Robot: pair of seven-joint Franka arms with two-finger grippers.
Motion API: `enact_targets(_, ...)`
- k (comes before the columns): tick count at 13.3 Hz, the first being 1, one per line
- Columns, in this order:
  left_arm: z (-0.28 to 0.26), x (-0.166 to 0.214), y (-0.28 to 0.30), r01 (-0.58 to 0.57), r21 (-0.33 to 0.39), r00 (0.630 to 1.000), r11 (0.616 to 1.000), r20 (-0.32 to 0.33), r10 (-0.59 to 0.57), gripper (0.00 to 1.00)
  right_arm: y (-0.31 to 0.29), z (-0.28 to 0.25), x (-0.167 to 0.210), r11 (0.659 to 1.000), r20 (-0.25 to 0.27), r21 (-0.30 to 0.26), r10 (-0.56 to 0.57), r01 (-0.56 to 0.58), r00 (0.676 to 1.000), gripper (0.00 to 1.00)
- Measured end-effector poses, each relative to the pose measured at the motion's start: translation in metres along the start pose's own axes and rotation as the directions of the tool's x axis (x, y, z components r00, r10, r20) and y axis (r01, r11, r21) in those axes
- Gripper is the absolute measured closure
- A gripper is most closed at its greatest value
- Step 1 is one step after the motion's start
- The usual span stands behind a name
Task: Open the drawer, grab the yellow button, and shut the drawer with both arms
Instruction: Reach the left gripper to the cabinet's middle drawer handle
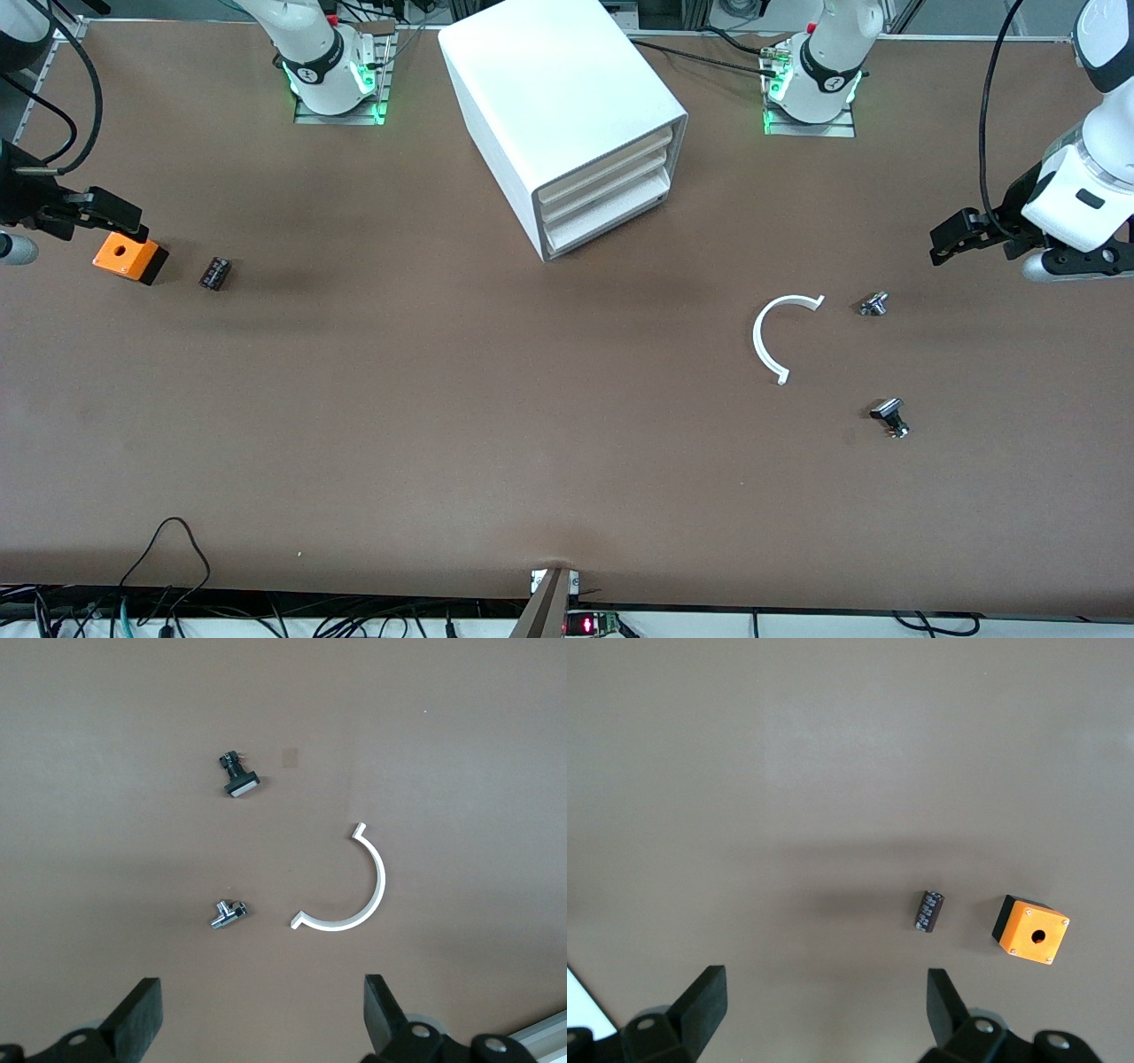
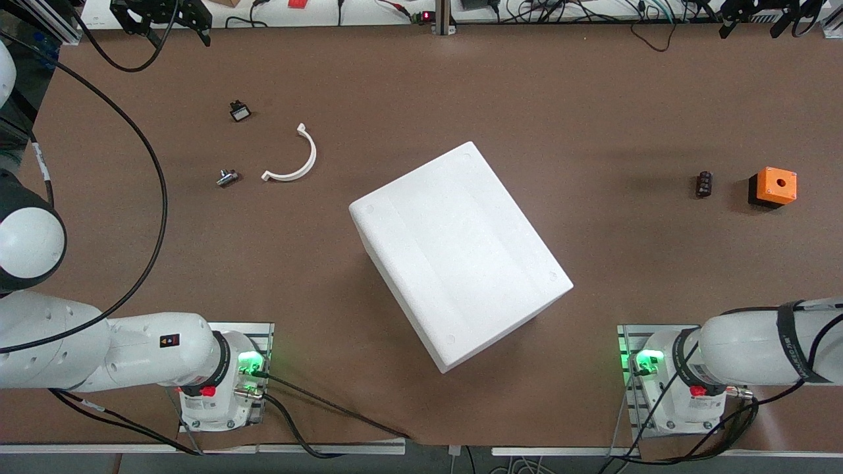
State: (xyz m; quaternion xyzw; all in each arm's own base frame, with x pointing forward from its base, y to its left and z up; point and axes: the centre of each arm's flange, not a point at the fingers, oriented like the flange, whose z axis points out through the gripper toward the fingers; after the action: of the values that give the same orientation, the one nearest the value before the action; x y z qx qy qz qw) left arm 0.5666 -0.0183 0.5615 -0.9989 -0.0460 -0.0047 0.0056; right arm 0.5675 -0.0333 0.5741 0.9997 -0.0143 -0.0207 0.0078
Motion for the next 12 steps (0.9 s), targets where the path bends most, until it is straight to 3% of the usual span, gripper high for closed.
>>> enact_targets(2, 0.012, 0.003, 0.006, -0.012, -0.001, 1.0, 1.0, 0.023, 0.012, 0.0, 0.0, 0.001, -0.001, 1.0, 0.009, 0.0, 0.0, 0.0, 1.0, 0.0)
enact_targets(6, 0.058, 0.015, 0.028, -0.048, -0.018, 0.993, 0.999, 0.104, 0.049, 0.0, -0.005, 0.002, -0.011, 1.0, 0.076, 0.003, -0.012, 0.012, 0.997, 0.0)
enact_targets(8, 0.077, 0.018, 0.034, -0.036, -0.069, 0.988, 0.997, 0.15, 0.046, 0.0, -0.01, -0.003, -0.013, 1.0, 0.079, 0.003, -0.021, 0.021, 0.997, 0.0)
enact_targets(12, 0.12, 0.015, 0.052, 0.05, -0.251, 0.955, 0.967, 0.296, 0.028, 0.0, -0.021, -0.001, -0.015, 0.999, 0.106, 0.004, -0.046, 0.046, 0.993, 0.0)
